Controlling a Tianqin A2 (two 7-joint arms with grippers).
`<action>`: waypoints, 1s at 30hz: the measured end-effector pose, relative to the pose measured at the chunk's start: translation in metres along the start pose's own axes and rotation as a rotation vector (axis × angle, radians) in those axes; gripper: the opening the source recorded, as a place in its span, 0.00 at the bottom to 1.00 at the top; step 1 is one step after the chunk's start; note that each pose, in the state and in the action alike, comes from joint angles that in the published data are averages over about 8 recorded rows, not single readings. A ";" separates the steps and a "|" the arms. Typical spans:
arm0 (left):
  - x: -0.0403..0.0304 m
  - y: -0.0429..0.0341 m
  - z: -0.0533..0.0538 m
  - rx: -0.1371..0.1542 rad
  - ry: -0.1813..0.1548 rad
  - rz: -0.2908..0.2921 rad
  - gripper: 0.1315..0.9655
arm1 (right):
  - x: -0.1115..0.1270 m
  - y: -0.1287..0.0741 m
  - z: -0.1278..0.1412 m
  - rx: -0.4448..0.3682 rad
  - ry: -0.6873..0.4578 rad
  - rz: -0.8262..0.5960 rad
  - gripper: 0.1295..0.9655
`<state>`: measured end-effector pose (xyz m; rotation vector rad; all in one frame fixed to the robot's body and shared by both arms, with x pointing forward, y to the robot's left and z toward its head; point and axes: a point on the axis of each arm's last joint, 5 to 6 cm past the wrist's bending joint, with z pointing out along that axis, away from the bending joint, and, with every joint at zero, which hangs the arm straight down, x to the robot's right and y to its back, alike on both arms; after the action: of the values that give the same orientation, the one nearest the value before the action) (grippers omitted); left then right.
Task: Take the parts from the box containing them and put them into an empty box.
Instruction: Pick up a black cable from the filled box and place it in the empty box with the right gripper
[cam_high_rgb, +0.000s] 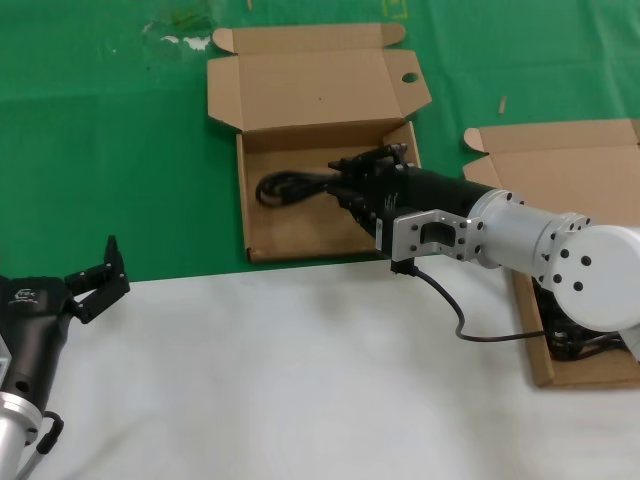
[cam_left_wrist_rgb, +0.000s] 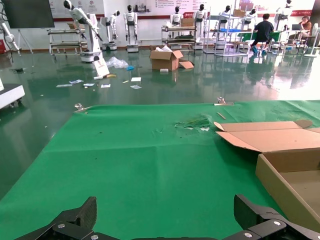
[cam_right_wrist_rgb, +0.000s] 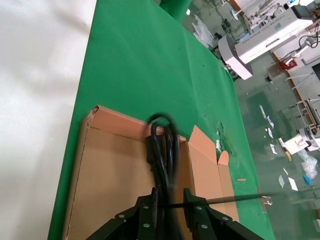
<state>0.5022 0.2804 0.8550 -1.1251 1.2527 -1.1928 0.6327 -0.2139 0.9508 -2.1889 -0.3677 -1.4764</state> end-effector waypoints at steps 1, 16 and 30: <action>0.0000 0.0000 0.000 0.000 0.000 0.000 1.00 | 0.000 0.000 0.000 0.000 0.000 0.000 0.14; 0.0000 0.0000 0.000 0.000 0.000 0.000 1.00 | 0.000 0.000 0.000 0.000 0.000 0.000 0.29; 0.0000 0.0000 0.000 0.000 0.000 0.000 1.00 | 0.000 0.000 0.000 0.000 0.000 0.000 0.65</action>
<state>0.5022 0.2804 0.8550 -1.1251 1.2527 -1.1928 0.6327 -0.2139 0.9508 -2.1889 -0.3677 -1.4764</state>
